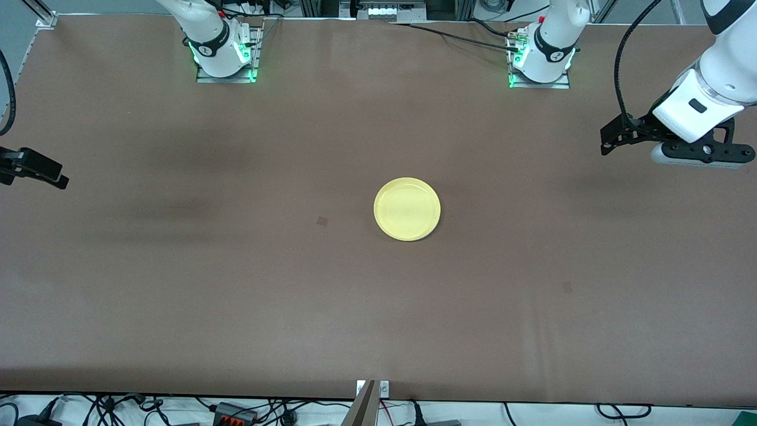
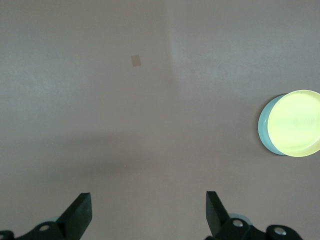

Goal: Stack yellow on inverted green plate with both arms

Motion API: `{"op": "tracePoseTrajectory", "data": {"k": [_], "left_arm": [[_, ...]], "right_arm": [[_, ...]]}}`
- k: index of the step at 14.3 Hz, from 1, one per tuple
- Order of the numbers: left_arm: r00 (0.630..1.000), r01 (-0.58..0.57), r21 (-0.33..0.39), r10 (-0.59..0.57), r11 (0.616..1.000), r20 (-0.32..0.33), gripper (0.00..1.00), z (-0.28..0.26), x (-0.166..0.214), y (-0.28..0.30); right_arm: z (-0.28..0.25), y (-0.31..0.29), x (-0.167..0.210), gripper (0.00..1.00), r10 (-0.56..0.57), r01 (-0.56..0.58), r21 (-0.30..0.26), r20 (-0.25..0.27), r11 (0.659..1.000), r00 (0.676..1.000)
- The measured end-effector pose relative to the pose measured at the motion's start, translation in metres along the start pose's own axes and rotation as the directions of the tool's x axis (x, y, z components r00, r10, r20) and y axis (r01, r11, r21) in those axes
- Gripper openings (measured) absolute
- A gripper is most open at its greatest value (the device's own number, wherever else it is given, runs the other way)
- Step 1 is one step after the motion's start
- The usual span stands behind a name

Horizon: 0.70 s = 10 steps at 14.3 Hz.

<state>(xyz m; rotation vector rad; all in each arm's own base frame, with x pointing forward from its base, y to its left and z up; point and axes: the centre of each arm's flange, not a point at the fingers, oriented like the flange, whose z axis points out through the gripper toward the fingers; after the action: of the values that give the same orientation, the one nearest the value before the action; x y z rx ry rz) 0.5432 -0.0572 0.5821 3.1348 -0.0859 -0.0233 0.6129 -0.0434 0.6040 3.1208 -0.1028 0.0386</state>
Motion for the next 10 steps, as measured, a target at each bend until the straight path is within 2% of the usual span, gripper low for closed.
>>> {"op": "tracePoseTrajectory", "data": {"k": [2,6,10], "left_arm": [[1.0,0.0,0.0,0.0,1.0,0.0,1.0,0.0,0.0,0.0],[1.0,0.0,0.0,0.0,1.0,0.0,1.0,0.0,0.0,0.0],[1.0,0.0,0.0,0.0,1.0,0.0,1.0,0.0,0.0,0.0]], "right_arm": [[0.005,0.0,-0.009,1.0,-0.001,0.001,0.001,0.014,1.0,1.0],[0.014,-0.001,-0.032,1.0,-0.01,0.01,0.005,-0.009,1.0,1.0],[0.011,-0.001,-0.05,1.0,-0.011,0.011,0.005,-0.01,1.0,1.0]]}}
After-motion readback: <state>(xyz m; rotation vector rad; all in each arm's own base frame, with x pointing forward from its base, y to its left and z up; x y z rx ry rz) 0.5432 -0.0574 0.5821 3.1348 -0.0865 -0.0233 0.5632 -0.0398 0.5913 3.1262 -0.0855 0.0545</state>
